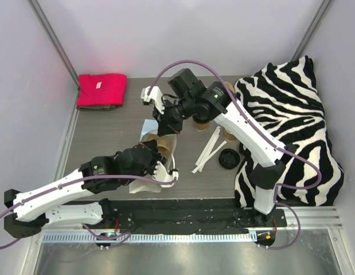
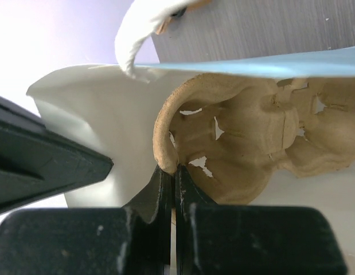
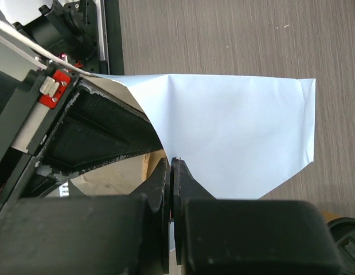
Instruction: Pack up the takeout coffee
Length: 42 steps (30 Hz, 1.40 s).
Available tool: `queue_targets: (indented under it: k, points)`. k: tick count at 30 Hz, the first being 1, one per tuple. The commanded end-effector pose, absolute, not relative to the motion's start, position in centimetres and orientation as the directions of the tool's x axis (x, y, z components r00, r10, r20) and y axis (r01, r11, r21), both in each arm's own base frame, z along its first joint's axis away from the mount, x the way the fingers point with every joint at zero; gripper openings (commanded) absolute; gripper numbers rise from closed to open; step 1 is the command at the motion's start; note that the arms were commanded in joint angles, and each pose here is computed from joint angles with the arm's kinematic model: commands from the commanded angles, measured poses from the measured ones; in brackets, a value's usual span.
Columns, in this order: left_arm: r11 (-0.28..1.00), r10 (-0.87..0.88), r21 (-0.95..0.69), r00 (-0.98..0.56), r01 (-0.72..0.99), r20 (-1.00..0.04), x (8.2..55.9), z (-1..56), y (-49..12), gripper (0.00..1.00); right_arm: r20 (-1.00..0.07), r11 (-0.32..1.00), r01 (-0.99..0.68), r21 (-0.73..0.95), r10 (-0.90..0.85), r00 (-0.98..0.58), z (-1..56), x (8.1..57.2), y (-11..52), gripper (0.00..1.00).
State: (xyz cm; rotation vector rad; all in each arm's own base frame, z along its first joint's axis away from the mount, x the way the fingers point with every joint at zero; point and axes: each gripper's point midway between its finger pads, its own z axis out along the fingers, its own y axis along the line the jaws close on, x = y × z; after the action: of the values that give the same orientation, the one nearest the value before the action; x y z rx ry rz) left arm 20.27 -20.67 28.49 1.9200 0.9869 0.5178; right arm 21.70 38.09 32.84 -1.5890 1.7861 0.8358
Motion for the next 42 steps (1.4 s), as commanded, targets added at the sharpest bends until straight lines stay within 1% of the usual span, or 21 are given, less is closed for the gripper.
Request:
queue_targets:
  k: [1, 4, 6, 10, 15, 20, 28, 35, 37, 41, 42]
  points:
    - [-0.194, 0.799, 0.916, 0.598, 0.35, -0.059, 20.6, 31.2, -20.5, 0.0, -0.818, 0.111, -0.991, 0.07, -0.563, -0.121, 35.3, 21.8, 37.7, 0.01]
    - [-0.16, 0.8, 0.935, 0.596, 0.317, -0.065, 20.8, 32.1, -20.5, 0.0, -0.837, 0.124, -0.99, 0.069, -0.533, -0.125, 36.4, 22.2, 38.0, 0.01]
    - [-0.157, 0.794, 0.947, 0.606, 0.282, -0.049, 21.0, 32.8, -20.7, 0.0, -0.841, 0.124, -0.988, 0.088, -0.523, -0.14, 36.7, 21.9, 38.1, 0.01]
    - [-0.172, 0.786, 0.951, 0.618, 0.258, -0.026, 20.9, 33.3, -20.7, 0.0, -0.819, 0.104, -0.979, 0.174, -0.537, -0.203, 35.4, 20.6, 38.0, 0.01]
    - [-0.213, 0.785, 0.937, 0.619, 0.277, -0.005, 20.9, 31.0, -20.8, 0.0, -0.811, 0.101, -0.977, 0.19, -0.545, -0.214, 34.9, 20.6, 38.2, 0.01]
    - [-0.208, 0.793, 0.92, 0.608, 0.332, -0.04, 20.6, 28.8, -20.6, 0.0, -0.811, 0.092, -0.978, 0.189, -0.547, -0.208, 34.7, 20.6, 38.2, 0.01]
    - [-0.199, 0.808, 0.908, 0.586, 0.368, -0.06, 20.7, 27.0, -20.6, 0.0, -0.83, 0.076, -0.984, 0.158, -0.53, -0.174, 35.6, 21.1, 38.5, 0.01]
    - [-0.138, 0.83, 0.912, 0.548, 0.387, -0.107, 22.5, 27.0, -20.4, 0.0, -0.833, 0.021, -0.985, 0.169, -0.531, -0.154, 35.4, 20.5, 38.8, 0.01]
    - [-0.143, 0.829, 0.907, 0.549, 0.397, -0.11, 22.9, 26.7, -20.4, 0.0, -0.831, 0.007, -0.984, 0.176, -0.534, -0.152, 35.3, 20.2, 38.8, 0.01]
    - [-0.138, 0.833, 0.91, 0.542, 0.391, -0.107, 23.7, 27.3, -20.4, 0.0, -0.83, -0.009, -0.98, 0.198, -0.534, -0.163, 35.3, 19.8, 38.9, 0.01]
    - [-0.119, 0.83, 0.915, 0.545, 0.386, -0.122, 23.7, 28.3, -20.5, 0.0, -0.83, -0.02, -0.977, 0.214, -0.531, -0.171, 35.4, 19.4, 38.9, 0.01]
